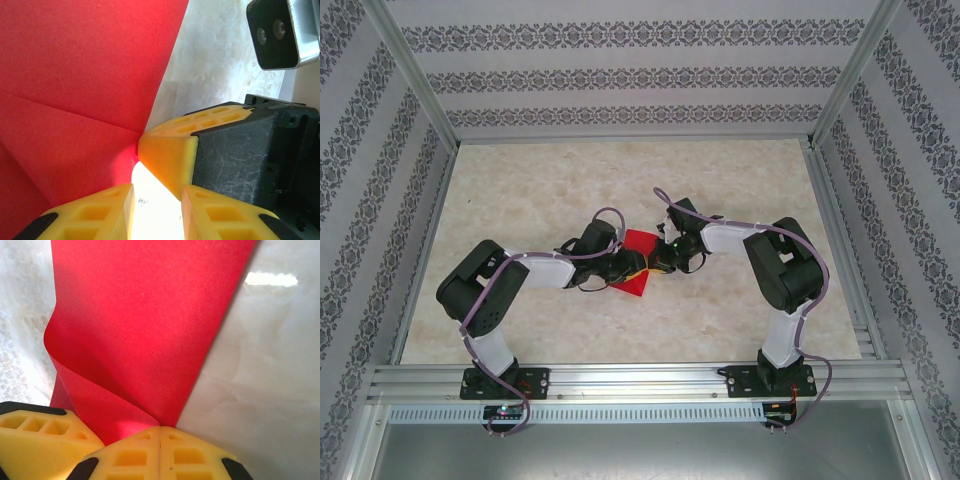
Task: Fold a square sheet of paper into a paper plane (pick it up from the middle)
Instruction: Fold the triangle a second time at the center of the table.
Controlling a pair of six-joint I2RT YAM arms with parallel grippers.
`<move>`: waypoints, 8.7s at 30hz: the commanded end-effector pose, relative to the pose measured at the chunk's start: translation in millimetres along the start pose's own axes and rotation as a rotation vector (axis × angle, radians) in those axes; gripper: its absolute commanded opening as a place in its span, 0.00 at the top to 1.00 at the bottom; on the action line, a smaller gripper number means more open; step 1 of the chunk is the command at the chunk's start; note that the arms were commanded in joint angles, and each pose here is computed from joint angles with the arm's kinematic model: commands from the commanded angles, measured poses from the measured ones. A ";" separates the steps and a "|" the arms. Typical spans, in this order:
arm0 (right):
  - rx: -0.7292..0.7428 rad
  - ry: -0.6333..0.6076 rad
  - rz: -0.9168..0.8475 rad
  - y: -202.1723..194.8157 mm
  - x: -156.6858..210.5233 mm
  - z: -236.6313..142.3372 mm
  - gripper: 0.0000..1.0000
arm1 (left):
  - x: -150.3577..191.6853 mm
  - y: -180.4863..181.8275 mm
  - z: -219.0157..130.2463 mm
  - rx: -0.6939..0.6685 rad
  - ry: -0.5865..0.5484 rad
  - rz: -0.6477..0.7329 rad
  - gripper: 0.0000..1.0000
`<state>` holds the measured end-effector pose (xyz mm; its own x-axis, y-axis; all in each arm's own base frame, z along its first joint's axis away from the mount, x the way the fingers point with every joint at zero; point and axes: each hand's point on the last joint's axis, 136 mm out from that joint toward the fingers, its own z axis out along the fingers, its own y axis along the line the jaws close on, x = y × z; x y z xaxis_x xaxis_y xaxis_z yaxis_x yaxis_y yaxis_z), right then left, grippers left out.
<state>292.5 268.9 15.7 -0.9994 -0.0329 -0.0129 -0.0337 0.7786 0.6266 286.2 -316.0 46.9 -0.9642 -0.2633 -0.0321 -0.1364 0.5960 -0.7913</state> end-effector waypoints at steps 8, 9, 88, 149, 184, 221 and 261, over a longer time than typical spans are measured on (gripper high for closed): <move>-0.010 -0.017 -0.024 2.7 -11.0 1.0 0.96 | 4.7 6.0 3.9 -0.045 0.009 0.024 0.69; -0.016 -0.019 -0.027 4.2 -11.5 0.5 0.96 | 4.2 6.7 3.3 -0.048 0.006 0.023 0.69; 0.120 0.016 -0.024 -13.9 1.9 12.0 0.92 | 10.8 37.0 4.0 -0.176 0.028 0.004 0.77; 0.436 0.161 -0.062 -92.3 35.3 14.6 0.90 | -43.6 60.1 -10.6 -0.359 -0.091 0.103 0.73; 0.386 0.147 -0.056 -84.7 33.4 14.6 0.91 | -31.4 17.2 -12.9 -0.206 -0.077 0.153 0.85; 0.081 0.015 -0.139 54.7 47.3 1.1 0.97 | 1.1 101.8 -8.6 -0.526 0.031 -0.010 0.92; 0.067 0.041 -0.109 47.3 51.9 3.6 0.99 | 5.2 108.4 -4.2 -0.526 0.040 -0.035 0.92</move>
<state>229.7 299.8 21.2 -0.9911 -0.1328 -0.0034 -0.1137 0.8356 0.5375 304.2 -274.1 14.7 -0.9588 -0.2672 -0.0962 -0.1757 0.8243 -0.5382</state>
